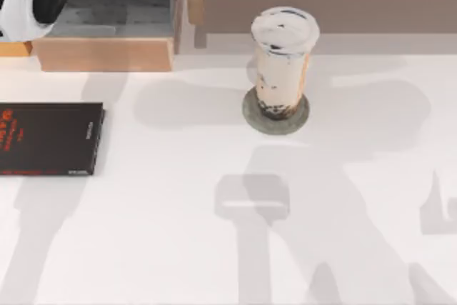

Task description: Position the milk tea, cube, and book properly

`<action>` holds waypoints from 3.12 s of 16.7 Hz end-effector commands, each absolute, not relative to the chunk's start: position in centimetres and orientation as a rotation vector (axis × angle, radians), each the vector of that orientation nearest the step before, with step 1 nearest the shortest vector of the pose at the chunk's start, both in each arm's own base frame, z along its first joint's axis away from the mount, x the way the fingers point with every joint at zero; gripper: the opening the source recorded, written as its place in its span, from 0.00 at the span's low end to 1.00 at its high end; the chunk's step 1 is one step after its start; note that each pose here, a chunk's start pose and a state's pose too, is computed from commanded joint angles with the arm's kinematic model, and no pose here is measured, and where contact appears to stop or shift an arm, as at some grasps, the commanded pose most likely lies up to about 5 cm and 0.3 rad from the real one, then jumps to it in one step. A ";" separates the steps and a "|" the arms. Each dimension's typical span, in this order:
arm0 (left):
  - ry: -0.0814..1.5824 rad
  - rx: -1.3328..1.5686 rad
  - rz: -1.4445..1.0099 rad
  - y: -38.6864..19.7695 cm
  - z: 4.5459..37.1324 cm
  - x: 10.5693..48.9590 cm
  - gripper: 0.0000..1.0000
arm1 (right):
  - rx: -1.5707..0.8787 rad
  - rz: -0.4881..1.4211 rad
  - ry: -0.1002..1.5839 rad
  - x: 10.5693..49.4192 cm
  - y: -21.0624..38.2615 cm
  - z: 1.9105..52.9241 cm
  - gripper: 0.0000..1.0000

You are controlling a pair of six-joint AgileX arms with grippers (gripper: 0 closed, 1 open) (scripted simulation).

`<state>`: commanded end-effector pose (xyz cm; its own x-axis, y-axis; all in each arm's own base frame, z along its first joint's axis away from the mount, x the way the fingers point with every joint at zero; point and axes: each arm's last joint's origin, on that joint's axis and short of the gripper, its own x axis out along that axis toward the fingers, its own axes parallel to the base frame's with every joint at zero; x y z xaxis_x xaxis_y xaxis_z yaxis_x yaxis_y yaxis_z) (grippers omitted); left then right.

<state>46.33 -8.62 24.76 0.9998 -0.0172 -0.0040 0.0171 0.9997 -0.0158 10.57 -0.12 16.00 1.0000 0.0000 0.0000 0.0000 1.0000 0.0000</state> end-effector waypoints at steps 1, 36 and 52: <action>0.004 -0.016 -0.017 -8.6 24.8 46.3 0.00 | 0.000 0.000 0.000 10.6 -0.1 16.0 1.00; -0.305 1.277 -0.074 -4.7 25.5 29.4 0.00 | 0.000 0.000 0.000 10.6 -0.1 16.0 1.00; 0.381 1.540 -0.439 1.1 8.7 24.5 0.00 | 0.000 0.000 0.000 10.6 -0.1 16.0 1.00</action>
